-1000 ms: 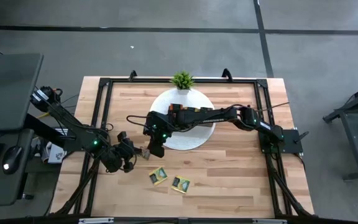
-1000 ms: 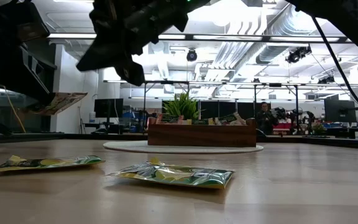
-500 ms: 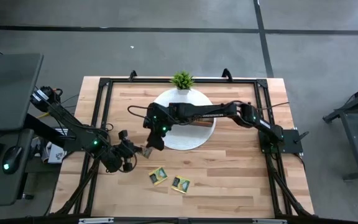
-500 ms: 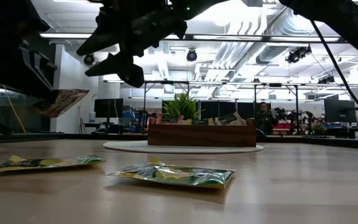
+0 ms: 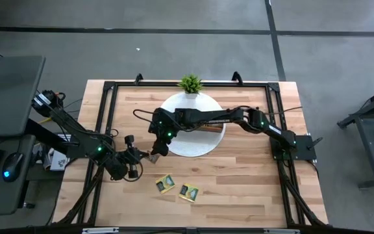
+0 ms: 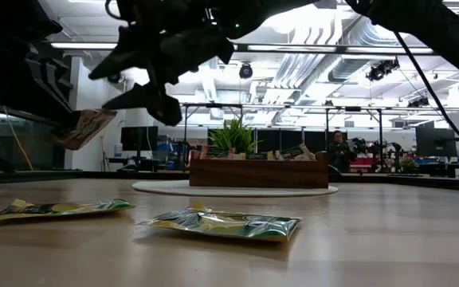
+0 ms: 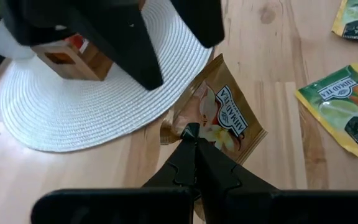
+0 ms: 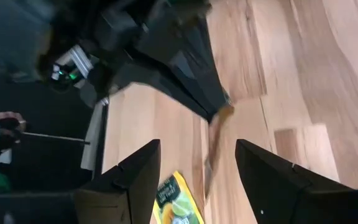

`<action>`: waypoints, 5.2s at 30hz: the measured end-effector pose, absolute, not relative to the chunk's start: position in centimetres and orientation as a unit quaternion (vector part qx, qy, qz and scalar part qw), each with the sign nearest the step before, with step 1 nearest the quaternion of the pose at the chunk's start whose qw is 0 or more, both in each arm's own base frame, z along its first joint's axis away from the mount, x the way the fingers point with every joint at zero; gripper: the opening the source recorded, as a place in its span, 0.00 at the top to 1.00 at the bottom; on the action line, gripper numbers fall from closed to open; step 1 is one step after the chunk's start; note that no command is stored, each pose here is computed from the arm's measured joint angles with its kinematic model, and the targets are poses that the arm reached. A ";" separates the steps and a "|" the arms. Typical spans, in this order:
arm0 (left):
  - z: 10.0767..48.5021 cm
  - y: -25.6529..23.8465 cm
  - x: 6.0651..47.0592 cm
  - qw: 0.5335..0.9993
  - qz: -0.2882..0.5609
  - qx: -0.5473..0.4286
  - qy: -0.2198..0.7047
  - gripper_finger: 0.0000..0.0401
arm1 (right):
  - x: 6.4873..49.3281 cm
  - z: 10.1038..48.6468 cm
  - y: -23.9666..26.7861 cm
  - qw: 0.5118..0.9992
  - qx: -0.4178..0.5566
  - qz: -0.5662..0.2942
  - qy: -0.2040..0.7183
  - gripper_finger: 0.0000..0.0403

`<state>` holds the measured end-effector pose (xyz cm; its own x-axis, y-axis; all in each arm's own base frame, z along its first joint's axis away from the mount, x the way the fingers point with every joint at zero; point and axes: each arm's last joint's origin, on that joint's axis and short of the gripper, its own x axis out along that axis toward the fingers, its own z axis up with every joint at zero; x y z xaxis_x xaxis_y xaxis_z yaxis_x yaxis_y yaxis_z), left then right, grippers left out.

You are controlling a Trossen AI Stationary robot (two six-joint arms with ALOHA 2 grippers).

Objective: Pick & Place Tea
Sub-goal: Put the brown tea bag into the right section of the wooden organizer

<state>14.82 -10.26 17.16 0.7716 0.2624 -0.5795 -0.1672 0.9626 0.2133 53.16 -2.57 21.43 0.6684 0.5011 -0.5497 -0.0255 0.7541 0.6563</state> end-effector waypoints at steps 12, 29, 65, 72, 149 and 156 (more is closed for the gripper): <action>17.2 -10.3 14.9 0.936 0.106 0.108 0.318 1.00 | 54.4 20.0 -2.5 0.854 0.345 0.168 0.350 0.50; 17.2 -10.2 14.8 0.935 0.109 0.111 0.317 1.00 | 54.5 19.0 -2.2 0.853 0.348 0.142 0.362 0.67; 17.2 -10.3 14.8 0.936 0.108 0.097 0.319 0.75 | 54.4 18.6 -1.7 0.872 0.300 0.106 0.371 1.00; 16.8 -9.8 14.3 0.929 0.149 0.062 0.333 0.46 | 53.8 18.0 -1.8 0.868 0.281 0.075 0.404 1.00; 16.2 -8.7 13.3 0.909 0.267 -0.079 0.310 0.34 | 22.4 15.2 -7.4 0.938 0.195 -0.224 0.176 1.00; 16.2 -8.7 13.2 0.909 0.266 -0.079 0.311 0.34 | 22.6 14.4 -7.4 0.935 0.197 -0.223 0.193 1.00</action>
<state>13.25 -8.67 16.23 0.6648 0.4348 -0.6075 -0.5331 0.8458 0.0220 22.57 -7.45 14.35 0.8260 -0.3418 -0.4482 0.4936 0.8226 0.2823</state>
